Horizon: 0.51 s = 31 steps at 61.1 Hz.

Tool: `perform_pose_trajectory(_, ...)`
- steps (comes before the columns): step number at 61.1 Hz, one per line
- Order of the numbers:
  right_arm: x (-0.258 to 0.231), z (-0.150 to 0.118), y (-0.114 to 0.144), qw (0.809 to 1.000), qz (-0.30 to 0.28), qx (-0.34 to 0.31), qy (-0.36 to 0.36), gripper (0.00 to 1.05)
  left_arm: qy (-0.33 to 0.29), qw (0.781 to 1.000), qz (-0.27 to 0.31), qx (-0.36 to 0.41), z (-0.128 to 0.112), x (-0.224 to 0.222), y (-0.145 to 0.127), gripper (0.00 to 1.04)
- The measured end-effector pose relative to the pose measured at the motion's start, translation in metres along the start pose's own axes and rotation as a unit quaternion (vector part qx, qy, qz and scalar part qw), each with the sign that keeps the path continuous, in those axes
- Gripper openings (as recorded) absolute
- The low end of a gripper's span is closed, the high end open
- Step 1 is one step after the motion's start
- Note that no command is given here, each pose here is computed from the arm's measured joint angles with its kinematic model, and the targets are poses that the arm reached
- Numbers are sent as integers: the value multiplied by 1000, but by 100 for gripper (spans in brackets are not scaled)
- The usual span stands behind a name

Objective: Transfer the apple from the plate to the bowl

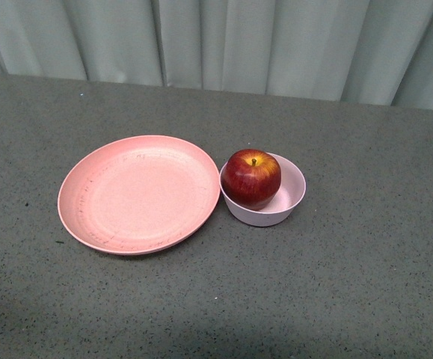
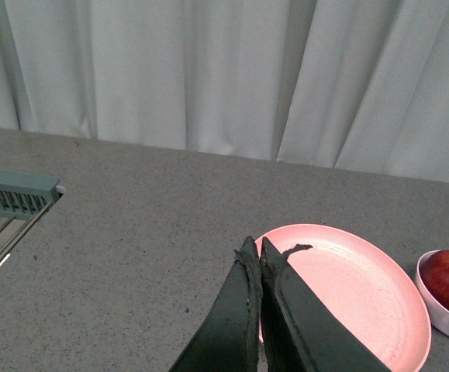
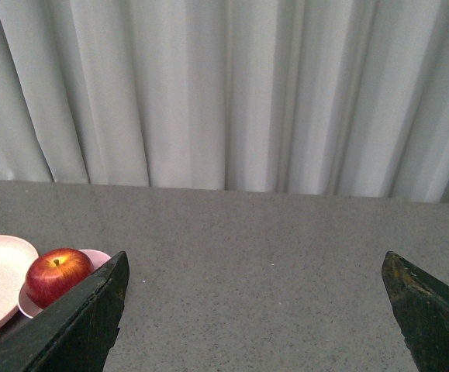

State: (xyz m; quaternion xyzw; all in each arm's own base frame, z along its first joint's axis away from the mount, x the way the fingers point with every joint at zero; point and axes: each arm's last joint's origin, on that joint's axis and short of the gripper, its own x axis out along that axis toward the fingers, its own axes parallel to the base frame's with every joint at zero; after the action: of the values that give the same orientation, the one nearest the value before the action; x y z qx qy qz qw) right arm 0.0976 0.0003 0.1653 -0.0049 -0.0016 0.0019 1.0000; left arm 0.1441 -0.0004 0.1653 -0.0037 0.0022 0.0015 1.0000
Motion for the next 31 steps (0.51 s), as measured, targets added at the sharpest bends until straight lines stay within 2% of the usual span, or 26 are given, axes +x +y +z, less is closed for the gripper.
perform_pose_trajectory(31,0,0,0,1000,0,0,0,95,-12,1000,-2,0,7,-22,0,4)
